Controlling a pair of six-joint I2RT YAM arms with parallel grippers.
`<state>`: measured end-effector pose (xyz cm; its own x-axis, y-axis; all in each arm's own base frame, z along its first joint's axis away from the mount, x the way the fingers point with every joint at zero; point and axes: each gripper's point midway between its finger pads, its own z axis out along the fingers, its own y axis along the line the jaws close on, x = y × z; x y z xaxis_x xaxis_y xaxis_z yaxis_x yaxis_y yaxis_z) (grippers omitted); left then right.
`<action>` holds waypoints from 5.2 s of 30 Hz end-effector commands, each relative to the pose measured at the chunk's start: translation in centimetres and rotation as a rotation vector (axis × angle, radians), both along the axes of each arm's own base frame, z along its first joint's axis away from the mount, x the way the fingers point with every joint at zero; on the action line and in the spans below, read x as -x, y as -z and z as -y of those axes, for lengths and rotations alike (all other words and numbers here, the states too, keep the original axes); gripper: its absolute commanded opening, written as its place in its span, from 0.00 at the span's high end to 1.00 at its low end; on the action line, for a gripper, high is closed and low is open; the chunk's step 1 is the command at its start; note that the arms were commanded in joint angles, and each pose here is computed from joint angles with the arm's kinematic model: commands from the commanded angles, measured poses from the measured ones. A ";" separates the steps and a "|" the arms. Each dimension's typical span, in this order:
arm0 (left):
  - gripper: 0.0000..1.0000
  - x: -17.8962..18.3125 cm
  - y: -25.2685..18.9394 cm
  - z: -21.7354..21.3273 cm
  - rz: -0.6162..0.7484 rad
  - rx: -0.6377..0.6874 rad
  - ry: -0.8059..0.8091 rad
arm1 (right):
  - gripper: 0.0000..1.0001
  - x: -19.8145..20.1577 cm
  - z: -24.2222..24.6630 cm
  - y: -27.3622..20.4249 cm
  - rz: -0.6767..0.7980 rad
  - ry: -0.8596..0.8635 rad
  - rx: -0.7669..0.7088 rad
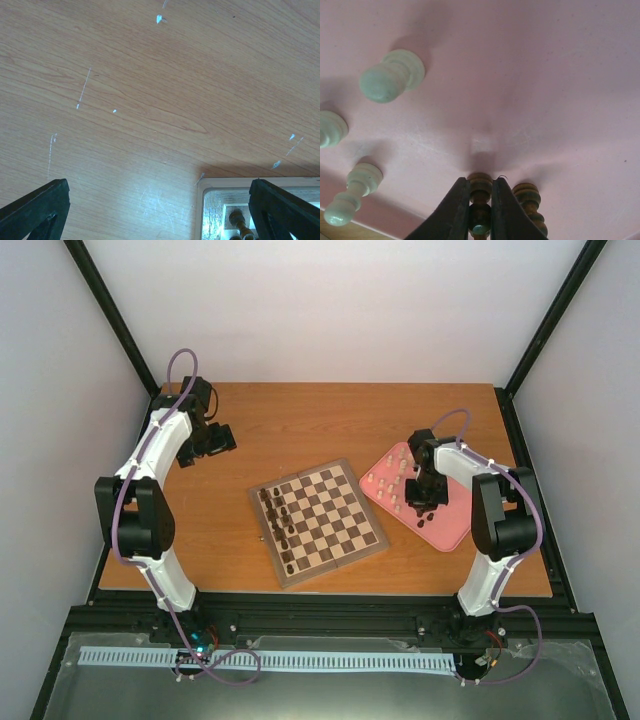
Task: Set up the chess pieces on the board
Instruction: Pick up the chess piece from the storage box, then place the chess piece on the chessboard, then pick up the chess piece from the storage box.
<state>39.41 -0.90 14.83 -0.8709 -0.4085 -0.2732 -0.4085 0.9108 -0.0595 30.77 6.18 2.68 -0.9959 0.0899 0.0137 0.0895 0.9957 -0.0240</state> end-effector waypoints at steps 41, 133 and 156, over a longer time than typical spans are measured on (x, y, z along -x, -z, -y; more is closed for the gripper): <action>0.00 -0.2 -2.2 0.6 0.066 0.024 0.008 | 0.97 10.1 -31.4 -6.5 0.035 -0.733 -0.136; 0.00 -0.1 -2.7 0.5 0.069 0.020 0.008 | 0.37 1.6 -4.2 -6.9 0.151 -0.059 0.049; 0.00 -0.3 -1.4 0.4 0.034 0.012 0.007 | 0.61 1.6 2.7 0.3 0.046 0.206 0.000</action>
